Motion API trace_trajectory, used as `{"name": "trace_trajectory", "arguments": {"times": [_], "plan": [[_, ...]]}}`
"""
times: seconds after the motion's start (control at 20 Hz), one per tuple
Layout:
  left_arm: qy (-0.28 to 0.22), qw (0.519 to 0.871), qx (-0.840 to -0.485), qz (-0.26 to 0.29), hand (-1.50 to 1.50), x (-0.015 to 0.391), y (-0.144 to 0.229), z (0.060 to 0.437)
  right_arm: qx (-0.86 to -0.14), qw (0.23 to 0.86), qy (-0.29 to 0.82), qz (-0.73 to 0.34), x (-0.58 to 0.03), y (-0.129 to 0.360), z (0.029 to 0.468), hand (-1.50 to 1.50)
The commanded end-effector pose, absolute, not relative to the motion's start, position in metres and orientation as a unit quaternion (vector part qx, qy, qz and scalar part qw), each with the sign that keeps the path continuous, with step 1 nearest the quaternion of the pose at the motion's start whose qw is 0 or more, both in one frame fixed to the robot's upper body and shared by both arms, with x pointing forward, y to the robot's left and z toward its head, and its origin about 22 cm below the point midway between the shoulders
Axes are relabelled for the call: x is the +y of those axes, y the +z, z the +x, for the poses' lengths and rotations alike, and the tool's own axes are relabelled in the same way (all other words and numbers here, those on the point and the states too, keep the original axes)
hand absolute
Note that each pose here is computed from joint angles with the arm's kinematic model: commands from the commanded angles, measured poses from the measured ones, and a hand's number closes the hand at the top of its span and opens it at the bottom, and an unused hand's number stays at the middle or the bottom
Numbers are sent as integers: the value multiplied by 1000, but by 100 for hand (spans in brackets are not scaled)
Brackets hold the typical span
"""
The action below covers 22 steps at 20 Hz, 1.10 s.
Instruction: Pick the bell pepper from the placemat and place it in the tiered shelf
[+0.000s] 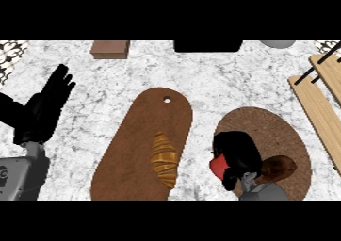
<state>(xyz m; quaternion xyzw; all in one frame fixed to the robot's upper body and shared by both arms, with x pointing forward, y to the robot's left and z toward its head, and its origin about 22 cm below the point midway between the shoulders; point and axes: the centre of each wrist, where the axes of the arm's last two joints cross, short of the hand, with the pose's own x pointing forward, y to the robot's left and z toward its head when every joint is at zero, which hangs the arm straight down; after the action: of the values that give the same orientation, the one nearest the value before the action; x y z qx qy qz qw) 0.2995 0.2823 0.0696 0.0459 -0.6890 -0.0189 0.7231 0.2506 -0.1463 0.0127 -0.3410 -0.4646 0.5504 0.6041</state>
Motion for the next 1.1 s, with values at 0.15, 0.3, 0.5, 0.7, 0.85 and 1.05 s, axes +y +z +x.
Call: {"name": "trace_trajectory", "arguments": {"times": [0.15,0.3,0.5,0.7,0.85,1.05], "plan": [[-24,726,-686,44,0,280,64,299,-594,652,360,-305,-100,66,211,150],[-21,723,-689,49,0,286,62,295,-649,627,279,-329,-92,111,195,150],[-22,725,-687,36,0,284,73,297,-681,598,201,-371,-95,154,183,150],[-18,725,-687,35,0,275,72,303,-679,595,156,-401,-103,194,186,150],[-23,724,-689,38,0,285,64,292,-670,599,137,-417,-123,210,169,150],[-20,728,-683,44,0,288,61,295,-645,582,115,-481,-137,241,170,150]]}}
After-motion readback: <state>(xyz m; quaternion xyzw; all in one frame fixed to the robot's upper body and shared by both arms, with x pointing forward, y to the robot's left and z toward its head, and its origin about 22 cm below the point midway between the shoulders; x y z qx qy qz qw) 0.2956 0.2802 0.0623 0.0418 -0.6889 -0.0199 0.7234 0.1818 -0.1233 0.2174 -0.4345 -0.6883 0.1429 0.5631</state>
